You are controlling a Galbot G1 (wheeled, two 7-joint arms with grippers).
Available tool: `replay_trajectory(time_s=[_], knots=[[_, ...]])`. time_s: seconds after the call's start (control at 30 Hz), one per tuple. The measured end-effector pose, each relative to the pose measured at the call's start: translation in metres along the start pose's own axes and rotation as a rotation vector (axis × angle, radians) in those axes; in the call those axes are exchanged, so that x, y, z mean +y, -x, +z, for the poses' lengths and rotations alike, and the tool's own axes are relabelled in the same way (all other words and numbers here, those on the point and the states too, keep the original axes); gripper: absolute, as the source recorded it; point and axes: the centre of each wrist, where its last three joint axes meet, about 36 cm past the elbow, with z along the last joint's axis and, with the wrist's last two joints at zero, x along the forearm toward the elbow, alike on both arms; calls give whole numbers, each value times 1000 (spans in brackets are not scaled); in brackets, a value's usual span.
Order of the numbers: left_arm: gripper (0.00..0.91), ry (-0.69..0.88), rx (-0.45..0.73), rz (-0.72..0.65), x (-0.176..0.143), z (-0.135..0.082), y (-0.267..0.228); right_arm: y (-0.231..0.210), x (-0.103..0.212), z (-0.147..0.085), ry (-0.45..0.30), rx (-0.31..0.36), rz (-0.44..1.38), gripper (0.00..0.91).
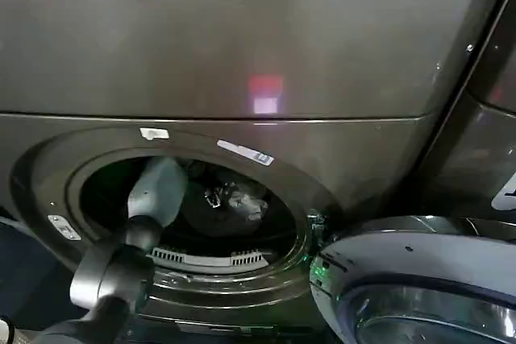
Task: Grasp the clothes from the dryer.
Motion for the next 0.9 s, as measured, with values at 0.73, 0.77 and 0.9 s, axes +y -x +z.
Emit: replay_trajectory(time_s=[0.73,0.77,0.9], knots=[[0,11,-28,-42,6,-2,-21,-1,6,-1,6,-4,-8,907],[0,12,-29,-45,6,-2,-22,-2,6,-1,6,-4,-8,907],[0,13,-33,-50,7,-3,-25,-2,7,-1,7,-4,-11,907]])
